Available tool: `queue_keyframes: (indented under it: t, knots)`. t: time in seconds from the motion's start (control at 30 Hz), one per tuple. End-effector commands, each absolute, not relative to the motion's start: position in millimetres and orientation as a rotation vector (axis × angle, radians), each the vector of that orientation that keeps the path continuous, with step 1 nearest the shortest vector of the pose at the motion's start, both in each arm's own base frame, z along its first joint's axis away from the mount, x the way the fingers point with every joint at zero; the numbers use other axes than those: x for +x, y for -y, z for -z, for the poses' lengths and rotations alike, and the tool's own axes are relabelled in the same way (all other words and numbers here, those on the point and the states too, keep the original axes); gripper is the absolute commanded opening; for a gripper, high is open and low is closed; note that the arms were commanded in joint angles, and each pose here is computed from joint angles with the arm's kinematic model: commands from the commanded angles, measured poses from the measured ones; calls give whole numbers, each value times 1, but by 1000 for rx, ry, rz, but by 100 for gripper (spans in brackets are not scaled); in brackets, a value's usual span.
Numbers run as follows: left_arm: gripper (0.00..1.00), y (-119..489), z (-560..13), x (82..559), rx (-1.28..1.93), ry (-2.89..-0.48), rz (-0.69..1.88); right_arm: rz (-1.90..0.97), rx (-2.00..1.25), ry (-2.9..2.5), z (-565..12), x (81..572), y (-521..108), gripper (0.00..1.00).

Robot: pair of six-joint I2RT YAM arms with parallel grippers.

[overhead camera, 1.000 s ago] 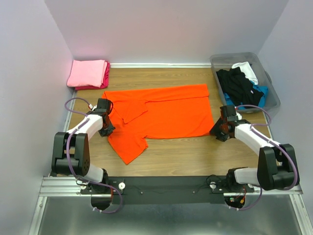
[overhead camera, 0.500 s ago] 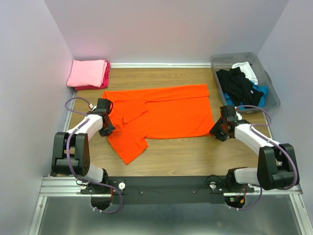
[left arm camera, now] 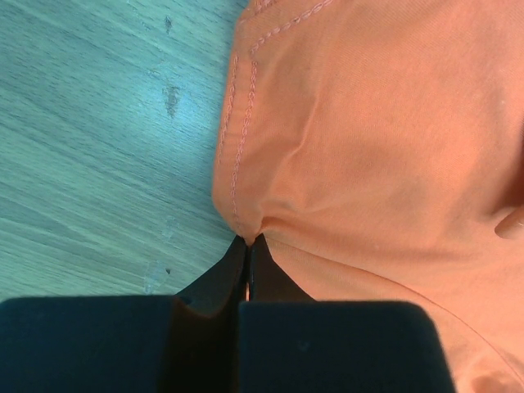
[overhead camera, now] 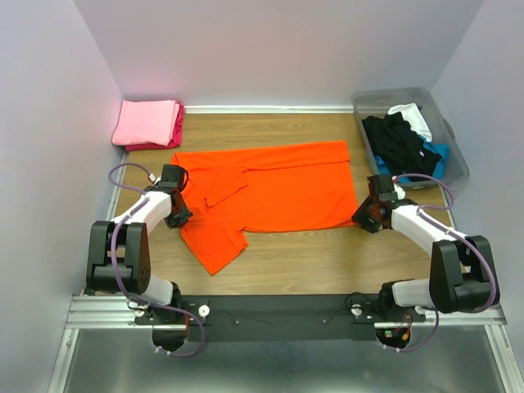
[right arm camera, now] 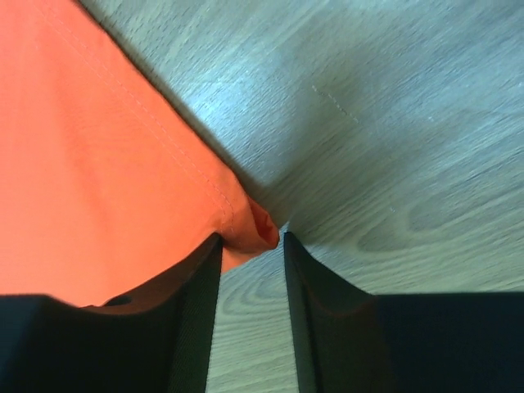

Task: Fold and stack the t-shirts
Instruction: Fold the tshirt

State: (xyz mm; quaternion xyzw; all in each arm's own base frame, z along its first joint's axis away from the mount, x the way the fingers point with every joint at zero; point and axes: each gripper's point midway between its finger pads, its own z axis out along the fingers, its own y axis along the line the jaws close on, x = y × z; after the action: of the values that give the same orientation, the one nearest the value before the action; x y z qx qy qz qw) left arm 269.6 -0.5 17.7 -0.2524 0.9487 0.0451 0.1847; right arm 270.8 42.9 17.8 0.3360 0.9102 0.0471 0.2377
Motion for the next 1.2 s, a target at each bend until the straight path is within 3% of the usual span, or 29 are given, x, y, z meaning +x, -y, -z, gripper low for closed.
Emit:
queue_keyframes:
  t: [0.0, 0.13, 0.4, 0.67, 1.17]
  knots:
    - [0, 0, -13, 262, -706, -2709, -123, 39, 930, -2580, 6, 247, -25, 42]
    - [0, 0, -14, 262, -705, -2705, -116, 53, 915, -2600, 5, 245, -24, 38]
    - [0, -6, -30, 265, -742, -2668, -90, 86, 873, -2605, -6, 242, -19, 2]
    - [0, -25, -65, 273, -798, -2583, -71, 86, 791, -2614, -30, 246, -14, 0]
    - [0, -12, -77, 316, -777, -2541, 60, -23, 660, -2592, -67, 334, -33, 1]
